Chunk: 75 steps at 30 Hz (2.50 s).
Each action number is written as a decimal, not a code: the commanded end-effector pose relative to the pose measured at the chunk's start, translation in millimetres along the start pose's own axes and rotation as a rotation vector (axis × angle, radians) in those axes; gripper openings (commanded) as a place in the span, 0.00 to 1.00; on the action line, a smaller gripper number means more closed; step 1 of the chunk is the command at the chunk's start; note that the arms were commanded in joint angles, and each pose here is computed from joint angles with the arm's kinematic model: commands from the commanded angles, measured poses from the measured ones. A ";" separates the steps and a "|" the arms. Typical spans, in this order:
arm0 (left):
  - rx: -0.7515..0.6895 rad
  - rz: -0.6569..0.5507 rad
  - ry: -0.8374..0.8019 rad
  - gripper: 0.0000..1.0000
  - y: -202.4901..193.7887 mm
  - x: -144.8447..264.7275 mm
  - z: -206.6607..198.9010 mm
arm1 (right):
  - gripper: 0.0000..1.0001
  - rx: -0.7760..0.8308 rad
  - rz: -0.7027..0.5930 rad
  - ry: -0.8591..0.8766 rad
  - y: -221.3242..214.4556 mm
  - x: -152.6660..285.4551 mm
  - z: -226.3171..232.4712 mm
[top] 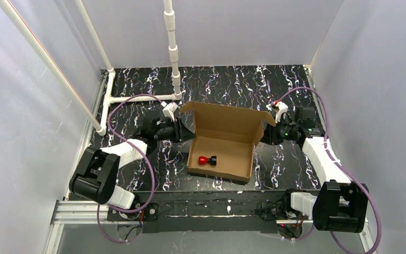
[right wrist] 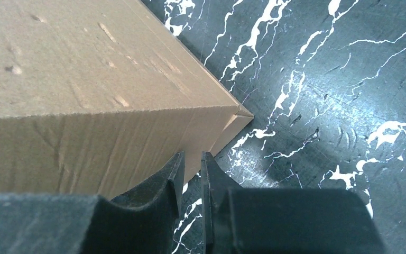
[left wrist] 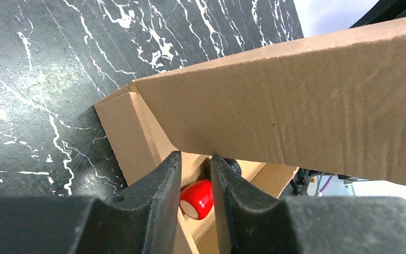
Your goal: Fold the paper box
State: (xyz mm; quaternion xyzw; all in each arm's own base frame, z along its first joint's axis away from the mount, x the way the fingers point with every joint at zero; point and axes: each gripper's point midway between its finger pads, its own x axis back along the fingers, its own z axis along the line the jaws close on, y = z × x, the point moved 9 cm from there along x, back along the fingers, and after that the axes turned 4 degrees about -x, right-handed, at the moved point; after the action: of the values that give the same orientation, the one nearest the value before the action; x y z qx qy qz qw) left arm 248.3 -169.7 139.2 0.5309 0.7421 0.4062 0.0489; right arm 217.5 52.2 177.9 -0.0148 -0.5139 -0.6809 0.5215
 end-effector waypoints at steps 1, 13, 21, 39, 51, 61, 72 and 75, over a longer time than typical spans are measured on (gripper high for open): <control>-0.025 -0.031 -0.010 0.25 0.9 8.1 -8.6 | 0.26 0.071 -0.013 0.029 11.2 4.9 6.1; -0.014 -0.038 0.008 0.25 -2.5 11.2 -7.4 | 0.26 0.116 0.012 0.034 13.1 0.3 7.0; -0.011 -0.037 0.014 0.25 -3.5 12.0 -5.8 | 0.25 0.128 0.021 0.037 13.6 -3.4 8.6; 0.028 -0.044 0.060 0.25 -15.2 23.0 -4.4 | 0.25 0.184 0.013 0.015 15.3 -0.4 7.3; 0.035 -0.100 0.093 0.26 -7.6 39.9 -7.4 | 0.25 0.168 -0.003 0.115 12.1 -5.7 13.3; 0.022 -0.095 0.058 0.26 15.9 31.4 -11.5 | 0.24 0.159 0.011 0.078 13.1 -7.8 7.7; -0.021 -0.298 0.115 0.30 53.8 80.0 -32.4 | 0.24 0.162 0.008 0.087 12.3 -9.0 8.0; -0.077 -0.324 0.070 0.37 71.1 92.7 -54.7 | 0.24 0.166 0.006 0.086 12.8 -9.0 8.2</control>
State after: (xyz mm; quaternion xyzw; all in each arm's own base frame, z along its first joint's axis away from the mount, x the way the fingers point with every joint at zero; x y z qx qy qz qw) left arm 237.5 -116.0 209.2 0.4005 0.8118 0.4220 0.0496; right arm 220.9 62.0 178.6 0.0328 -0.5388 -0.6348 0.5528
